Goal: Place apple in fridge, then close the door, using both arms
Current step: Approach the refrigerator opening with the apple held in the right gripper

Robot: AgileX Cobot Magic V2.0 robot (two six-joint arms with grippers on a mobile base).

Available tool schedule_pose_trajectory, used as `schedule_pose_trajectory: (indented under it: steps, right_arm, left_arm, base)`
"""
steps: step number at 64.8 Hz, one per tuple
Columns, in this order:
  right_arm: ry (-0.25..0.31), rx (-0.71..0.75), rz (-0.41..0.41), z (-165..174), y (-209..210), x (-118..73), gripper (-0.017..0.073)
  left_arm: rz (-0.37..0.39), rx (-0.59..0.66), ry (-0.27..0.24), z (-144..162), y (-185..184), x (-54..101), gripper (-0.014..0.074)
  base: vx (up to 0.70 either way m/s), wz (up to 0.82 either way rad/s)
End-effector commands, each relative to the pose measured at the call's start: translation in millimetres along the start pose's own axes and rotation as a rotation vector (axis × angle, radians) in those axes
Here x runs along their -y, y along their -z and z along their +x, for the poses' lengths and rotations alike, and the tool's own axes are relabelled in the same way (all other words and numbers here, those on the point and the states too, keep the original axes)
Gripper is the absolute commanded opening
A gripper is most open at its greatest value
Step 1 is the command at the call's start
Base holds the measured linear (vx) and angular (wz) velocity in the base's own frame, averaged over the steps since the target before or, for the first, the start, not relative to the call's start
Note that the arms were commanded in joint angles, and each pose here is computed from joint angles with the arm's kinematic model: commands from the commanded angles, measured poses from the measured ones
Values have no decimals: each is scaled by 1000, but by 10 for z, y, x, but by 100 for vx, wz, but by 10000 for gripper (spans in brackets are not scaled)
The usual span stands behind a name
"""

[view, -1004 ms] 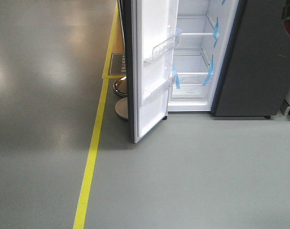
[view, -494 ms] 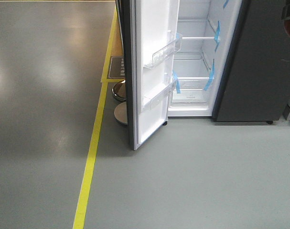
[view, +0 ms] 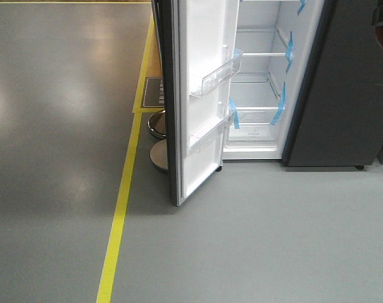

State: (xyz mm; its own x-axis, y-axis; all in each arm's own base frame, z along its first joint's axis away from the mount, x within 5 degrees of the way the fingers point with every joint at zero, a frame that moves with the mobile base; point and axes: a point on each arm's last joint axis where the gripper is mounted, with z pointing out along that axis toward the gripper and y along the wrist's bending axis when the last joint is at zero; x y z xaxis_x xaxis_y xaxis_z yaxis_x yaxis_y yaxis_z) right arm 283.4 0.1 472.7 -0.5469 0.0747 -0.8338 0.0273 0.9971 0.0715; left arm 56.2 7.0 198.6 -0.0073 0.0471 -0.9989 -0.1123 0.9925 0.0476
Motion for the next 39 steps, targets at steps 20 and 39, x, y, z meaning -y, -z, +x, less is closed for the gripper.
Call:
schedule_pose_trajectory:
  steps: [20,39]
  right_arm:
    - [2,129,-5,-133,198,-7,102]
    - [2,129,-5,-133,198,-7,102]
  left_arm:
    - [20,55,18,26,2,19,-6]
    - [20,55,18,26,2,19,-6]
  base:
    - [8,-1]
    - [9,0]
